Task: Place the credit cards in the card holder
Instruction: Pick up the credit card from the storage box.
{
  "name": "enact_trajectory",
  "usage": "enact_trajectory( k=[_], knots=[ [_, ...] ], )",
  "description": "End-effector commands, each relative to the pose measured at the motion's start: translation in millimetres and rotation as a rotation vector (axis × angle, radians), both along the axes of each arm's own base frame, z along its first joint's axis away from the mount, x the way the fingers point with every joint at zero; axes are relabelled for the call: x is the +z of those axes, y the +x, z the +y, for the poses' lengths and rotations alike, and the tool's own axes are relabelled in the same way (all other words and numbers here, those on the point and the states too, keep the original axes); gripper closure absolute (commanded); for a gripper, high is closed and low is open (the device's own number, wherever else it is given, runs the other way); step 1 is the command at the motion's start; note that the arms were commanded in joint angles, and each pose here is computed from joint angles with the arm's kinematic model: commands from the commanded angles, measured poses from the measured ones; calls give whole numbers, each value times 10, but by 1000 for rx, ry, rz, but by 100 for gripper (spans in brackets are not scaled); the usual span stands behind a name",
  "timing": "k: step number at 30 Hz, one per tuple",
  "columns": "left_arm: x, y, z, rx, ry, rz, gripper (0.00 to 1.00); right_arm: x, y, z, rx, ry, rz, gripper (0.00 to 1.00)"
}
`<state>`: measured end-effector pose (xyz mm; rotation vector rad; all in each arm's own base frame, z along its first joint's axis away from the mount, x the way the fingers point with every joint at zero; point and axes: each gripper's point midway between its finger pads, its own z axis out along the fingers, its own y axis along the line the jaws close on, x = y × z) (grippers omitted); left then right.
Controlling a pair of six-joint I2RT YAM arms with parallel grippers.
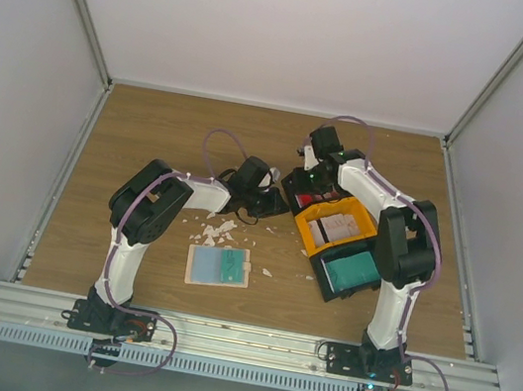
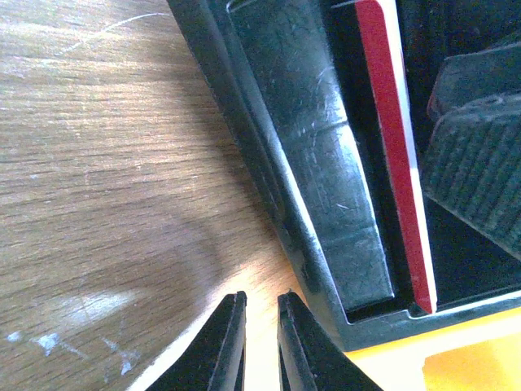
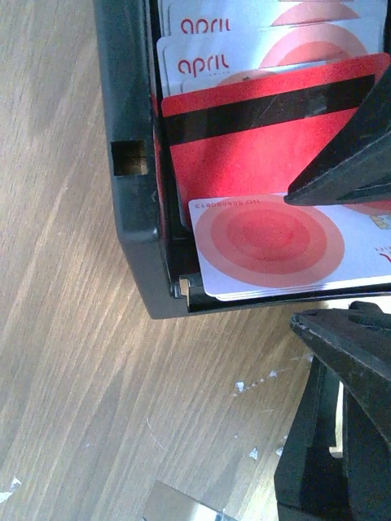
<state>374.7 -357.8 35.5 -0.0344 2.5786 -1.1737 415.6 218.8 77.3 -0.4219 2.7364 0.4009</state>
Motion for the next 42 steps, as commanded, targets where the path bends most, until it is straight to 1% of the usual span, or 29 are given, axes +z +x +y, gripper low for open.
enact_trajectory(
  k=[1, 6, 11, 15, 30, 38, 42],
  knots=[
    [62, 77, -36, 0, -8, -32, 84, -131, 49, -33, 5, -34, 0, 63],
    [55, 78, -45, 0, -12, -26, 84, -191, -4, 87, 47, 16, 32, 63],
    [44, 77, -48, -1, -11, -23, 84, -100, -35, 157, 68, 60, 31, 70],
    [42, 82, -51, -2, -11, -24, 84, -19, -68, 185, 77, 86, 26, 73],
    [31, 90, -60, -6, -9, -22, 85, 82, -106, 171, 66, 100, 15, 75],
    [47, 93, -61, -5, -11, -24, 85, 147, -79, 138, 49, 86, -7, 86],
    [54, 88, -62, -7, -12, -25, 85, 151, -73, 120, 43, 80, -10, 90]
  ],
)
